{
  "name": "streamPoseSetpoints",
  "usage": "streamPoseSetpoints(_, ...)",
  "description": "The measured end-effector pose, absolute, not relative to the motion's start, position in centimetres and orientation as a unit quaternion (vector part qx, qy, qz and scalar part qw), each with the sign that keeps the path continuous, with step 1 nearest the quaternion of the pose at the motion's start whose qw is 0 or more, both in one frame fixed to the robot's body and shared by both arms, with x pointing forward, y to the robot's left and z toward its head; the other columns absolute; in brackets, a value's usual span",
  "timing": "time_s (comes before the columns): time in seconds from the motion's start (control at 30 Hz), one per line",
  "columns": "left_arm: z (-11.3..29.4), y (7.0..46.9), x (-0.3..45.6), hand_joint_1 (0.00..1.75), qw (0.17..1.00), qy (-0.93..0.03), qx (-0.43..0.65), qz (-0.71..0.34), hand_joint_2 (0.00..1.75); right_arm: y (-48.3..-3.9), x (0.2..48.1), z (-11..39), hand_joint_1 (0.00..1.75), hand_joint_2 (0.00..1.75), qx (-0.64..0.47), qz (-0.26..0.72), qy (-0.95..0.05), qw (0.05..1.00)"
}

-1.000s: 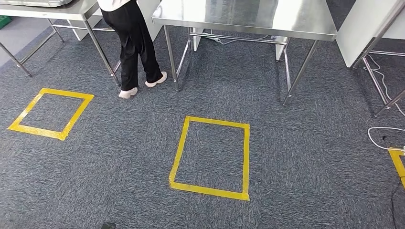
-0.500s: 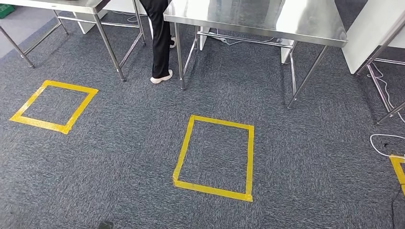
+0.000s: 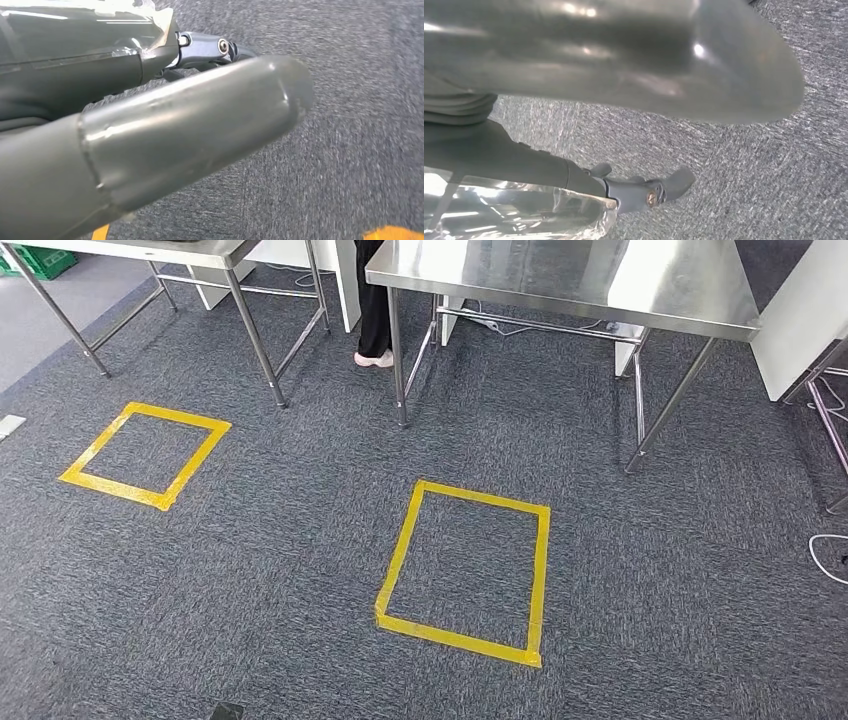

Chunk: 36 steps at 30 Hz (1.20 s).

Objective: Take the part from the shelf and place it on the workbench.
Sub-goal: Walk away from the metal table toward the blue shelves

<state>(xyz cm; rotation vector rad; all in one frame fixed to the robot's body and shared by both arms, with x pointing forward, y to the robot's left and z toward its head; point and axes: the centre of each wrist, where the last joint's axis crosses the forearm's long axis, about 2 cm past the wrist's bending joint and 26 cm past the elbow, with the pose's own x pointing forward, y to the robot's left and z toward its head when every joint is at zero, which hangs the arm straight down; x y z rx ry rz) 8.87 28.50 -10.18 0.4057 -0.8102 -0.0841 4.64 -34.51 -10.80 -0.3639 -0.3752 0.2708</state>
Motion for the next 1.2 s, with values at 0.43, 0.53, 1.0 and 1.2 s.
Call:
streamPoseSetpoints(0.43,-10.17,28.61,8.93,0.00,0.899,-0.390,0.197,-0.037,0.00,-34.50,4.79,-10.78,0.00,0.00,-0.178,0.144,-0.187,0.955)
streamPoseSetpoints(0.53,-10.16,28.61,8.98,0.00,0.898,-0.391,0.197,-0.037,0.00,-34.51,4.80,-10.78,0.00,0.00,-0.178,0.146,-0.187,0.955)
streamPoseSetpoints(1.0,-10.25,28.56,8.54,0.00,0.900,-0.386,0.197,-0.038,0.00,-34.57,4.75,-10.78,0.00,0.00,-0.179,0.149,-0.187,0.954)
streamPoseSetpoints(1.2,-10.27,28.62,8.43,0.00,0.901,-0.385,0.197,-0.038,0.00,-34.55,4.45,-10.81,0.00,0.00,-0.179,0.150,-0.184,0.955)
